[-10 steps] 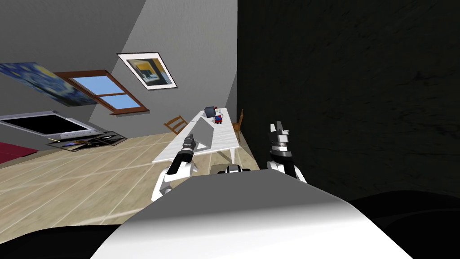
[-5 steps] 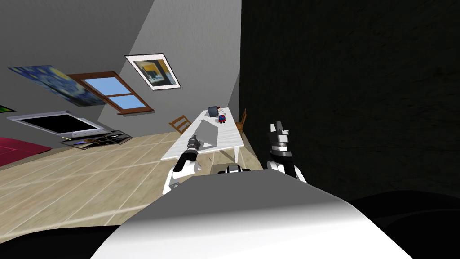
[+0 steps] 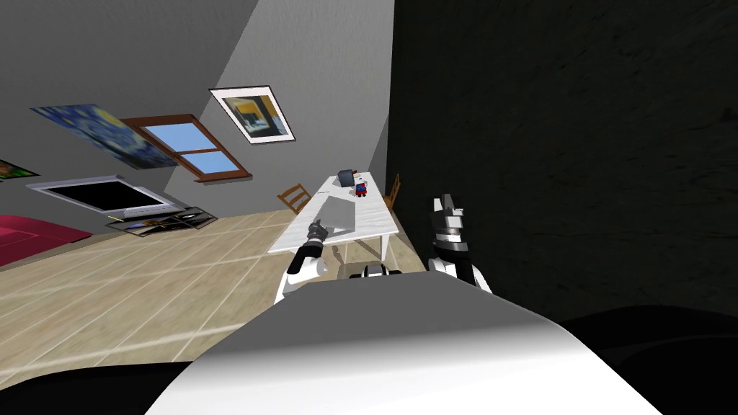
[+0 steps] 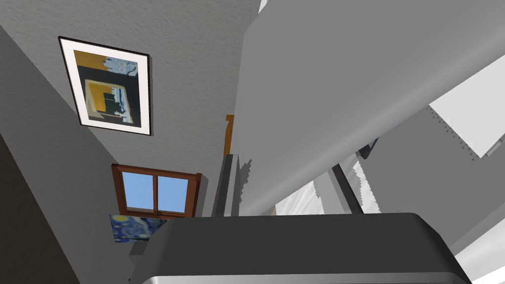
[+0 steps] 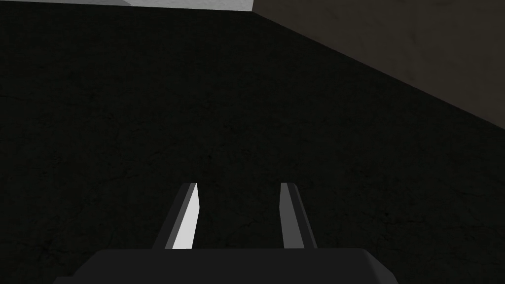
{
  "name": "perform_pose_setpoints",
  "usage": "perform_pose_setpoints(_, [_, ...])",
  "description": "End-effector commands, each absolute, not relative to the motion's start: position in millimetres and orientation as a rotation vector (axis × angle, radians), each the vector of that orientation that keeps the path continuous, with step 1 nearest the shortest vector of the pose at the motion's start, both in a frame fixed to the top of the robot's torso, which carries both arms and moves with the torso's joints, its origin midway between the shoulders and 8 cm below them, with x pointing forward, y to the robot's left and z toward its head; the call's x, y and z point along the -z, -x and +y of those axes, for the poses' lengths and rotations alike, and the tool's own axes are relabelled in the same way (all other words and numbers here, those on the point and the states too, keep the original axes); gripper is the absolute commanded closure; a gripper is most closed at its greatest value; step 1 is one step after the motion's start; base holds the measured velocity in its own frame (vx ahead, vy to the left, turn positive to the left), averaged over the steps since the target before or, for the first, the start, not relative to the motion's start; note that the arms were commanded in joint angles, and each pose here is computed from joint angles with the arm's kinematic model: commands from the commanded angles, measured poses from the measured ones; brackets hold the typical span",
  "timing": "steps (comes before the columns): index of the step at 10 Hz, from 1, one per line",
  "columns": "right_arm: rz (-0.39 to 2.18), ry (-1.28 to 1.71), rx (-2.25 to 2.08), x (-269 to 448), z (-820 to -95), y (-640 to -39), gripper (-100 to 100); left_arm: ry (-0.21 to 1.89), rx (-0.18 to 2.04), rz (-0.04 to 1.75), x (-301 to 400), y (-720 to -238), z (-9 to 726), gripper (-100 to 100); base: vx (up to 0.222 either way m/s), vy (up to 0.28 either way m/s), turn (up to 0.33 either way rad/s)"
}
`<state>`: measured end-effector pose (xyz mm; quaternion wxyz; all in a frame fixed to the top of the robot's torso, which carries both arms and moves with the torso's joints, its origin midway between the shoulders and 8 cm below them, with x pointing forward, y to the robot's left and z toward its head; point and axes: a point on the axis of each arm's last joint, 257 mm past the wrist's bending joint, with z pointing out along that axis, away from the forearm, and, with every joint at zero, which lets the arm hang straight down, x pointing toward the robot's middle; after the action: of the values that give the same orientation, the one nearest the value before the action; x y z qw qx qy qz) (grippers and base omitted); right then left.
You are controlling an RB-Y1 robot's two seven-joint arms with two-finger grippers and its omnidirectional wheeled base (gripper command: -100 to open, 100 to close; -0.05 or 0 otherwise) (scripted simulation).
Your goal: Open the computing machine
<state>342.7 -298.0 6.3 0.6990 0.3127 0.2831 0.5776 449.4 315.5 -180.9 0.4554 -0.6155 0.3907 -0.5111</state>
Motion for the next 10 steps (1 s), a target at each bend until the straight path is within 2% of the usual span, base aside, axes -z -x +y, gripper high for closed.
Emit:
perform_pose_setpoints(1, [0.631,-0.697,-1.287,-6,-298,-343,0,1.595,1.356,0.894,198,-453,307,100,-0.014,0.085,0.009])
perform_pose_setpoints(2, [0.631,-0.697,-1.287,-6,-298,-343,0,1.578,1.330,0.913,189,-450,309,-100,0.006,0.035,-0.010])
perform_pose_setpoints(10, [0.631,-0.697,-1.287,-6,-298,-343,0,1.583,1.324,0.908,152,-427,314,-100,0.028,-0.006,-0.008])
